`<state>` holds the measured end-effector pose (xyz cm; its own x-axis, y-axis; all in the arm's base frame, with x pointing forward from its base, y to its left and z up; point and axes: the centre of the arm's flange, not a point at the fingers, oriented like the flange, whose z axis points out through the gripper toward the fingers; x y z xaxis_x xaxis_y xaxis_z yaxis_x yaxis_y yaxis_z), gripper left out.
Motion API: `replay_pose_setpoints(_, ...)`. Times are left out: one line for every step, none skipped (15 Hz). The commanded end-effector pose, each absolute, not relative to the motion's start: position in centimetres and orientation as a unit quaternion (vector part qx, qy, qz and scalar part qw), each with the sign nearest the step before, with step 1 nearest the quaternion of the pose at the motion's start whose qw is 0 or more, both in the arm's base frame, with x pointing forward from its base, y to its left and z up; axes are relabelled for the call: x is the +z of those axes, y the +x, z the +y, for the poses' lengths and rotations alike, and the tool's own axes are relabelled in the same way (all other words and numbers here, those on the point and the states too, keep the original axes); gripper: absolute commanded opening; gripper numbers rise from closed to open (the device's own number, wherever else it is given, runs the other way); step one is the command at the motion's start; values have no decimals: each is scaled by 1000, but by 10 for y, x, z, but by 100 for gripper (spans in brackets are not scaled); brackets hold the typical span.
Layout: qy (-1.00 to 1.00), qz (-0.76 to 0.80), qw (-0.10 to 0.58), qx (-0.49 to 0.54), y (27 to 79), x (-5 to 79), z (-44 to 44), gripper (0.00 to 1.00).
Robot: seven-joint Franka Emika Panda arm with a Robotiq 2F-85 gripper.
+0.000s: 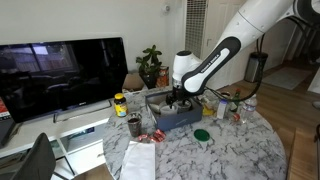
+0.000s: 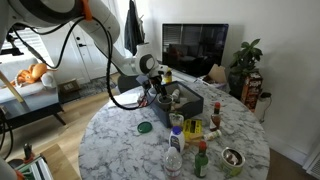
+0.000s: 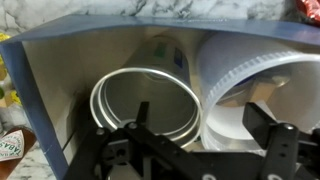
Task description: Remove the silver cup from the plastic cup, pick up both the plastic cup and silver cup and put the in the box
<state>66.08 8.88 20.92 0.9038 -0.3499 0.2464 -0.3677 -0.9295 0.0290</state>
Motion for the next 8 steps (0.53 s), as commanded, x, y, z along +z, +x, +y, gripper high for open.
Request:
replay_pose_setpoints(971, -190, 42, 139, 665, 237, 86, 100)
replay_pose_setpoints(970, -192, 43, 144, 666, 246, 85, 100)
replay_pose_setpoints(968, -198, 47, 148, 666, 257, 83, 100)
replay_pose_setpoints(965, -208, 47, 152, 668, 269, 82, 100)
replay_pose_setpoints(965, -215, 43, 146, 667, 282, 80, 100)
replay_pose_setpoints(965, -220, 40, 136, 664, 299, 80, 100)
replay_pose_setpoints(967, -219, 36, 128, 661, 314, 81, 100)
replay_pose_setpoints(968, -215, 33, 123, 656, 332, 82, 100)
